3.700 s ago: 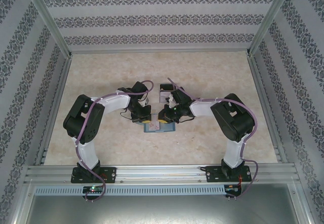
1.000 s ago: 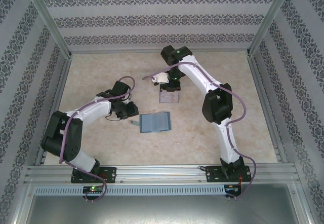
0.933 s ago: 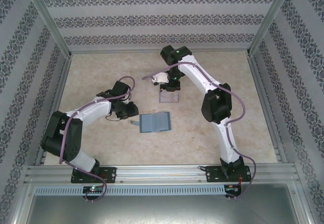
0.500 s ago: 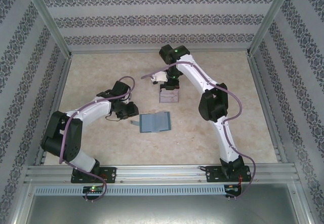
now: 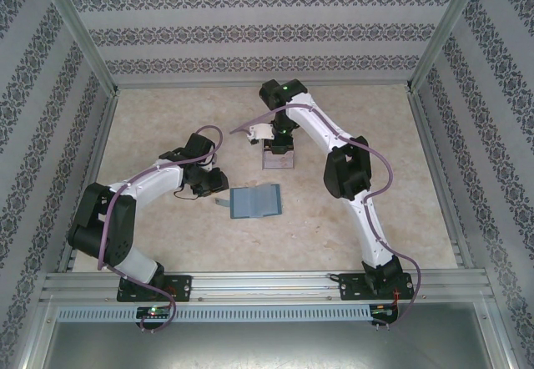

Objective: Take the credit cards out of the card holder

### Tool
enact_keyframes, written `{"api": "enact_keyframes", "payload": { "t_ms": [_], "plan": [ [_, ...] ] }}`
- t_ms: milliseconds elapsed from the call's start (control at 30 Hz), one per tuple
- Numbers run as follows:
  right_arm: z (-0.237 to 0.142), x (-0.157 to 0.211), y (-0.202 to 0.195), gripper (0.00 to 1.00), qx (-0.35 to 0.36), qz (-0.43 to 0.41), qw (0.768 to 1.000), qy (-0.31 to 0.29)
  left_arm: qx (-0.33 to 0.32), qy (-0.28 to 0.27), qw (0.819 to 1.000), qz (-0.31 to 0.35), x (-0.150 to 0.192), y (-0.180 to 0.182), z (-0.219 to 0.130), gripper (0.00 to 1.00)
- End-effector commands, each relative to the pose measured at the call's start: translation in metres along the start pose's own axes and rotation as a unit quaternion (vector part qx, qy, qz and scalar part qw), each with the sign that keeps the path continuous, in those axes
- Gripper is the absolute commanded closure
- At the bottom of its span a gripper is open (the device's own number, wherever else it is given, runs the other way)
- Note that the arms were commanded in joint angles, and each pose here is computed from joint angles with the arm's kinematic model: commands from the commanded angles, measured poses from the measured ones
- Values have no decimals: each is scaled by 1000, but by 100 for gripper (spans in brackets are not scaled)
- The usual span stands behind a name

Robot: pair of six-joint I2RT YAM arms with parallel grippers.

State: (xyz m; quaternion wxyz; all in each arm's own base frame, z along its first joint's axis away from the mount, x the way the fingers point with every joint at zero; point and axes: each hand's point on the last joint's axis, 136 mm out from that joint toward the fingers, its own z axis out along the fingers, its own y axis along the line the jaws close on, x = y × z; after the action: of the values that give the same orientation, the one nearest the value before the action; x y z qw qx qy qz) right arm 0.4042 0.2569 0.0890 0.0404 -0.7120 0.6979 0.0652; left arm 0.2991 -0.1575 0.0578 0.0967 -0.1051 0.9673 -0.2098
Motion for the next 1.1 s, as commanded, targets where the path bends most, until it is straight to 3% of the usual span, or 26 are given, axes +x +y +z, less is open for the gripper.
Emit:
{"api": "enact_keyframes", "payload": {
  "t_ms": [0, 233, 400, 600, 700, 767, 800, 933, 1067],
  "plan": [
    [-12, -2, -6, 81, 22, -1, 1000, -1, 3, -6, 1000, -10, -3, 3, -2, 73],
    [-37, -1, -13, 78, 62, 22, 998, -23, 6, -10, 1000, -5, -11, -1, 3, 73],
    [-58, 7, -20, 75, 99, 91, 988, -75, 8, -34, 999, 10, -29, -8, 4, 72],
    [-87, 44, -24, 51, 192, 203, 946, -162, -27, -108, 993, 37, -72, -5, -4, 51],
    [-99, 76, -30, 25, 239, 280, 906, -208, -81, -155, 984, 46, -93, 14, -14, 34],
    [-106, 104, -34, 2, 269, 339, 871, -234, -125, -180, 974, 58, -105, 29, -24, 8],
    [-105, 119, -35, 2, 278, 369, 852, -245, -153, -196, 967, 62, -111, 38, -32, 0],
    [-100, 176, -35, 2, 318, 471, 769, -294, -233, -250, 937, 75, -127, 69, -57, 0],
    [-83, 242, -29, 2, 375, 577, 657, -309, -290, -299, 907, 62, -139, 104, -74, 0]
  ]
}}
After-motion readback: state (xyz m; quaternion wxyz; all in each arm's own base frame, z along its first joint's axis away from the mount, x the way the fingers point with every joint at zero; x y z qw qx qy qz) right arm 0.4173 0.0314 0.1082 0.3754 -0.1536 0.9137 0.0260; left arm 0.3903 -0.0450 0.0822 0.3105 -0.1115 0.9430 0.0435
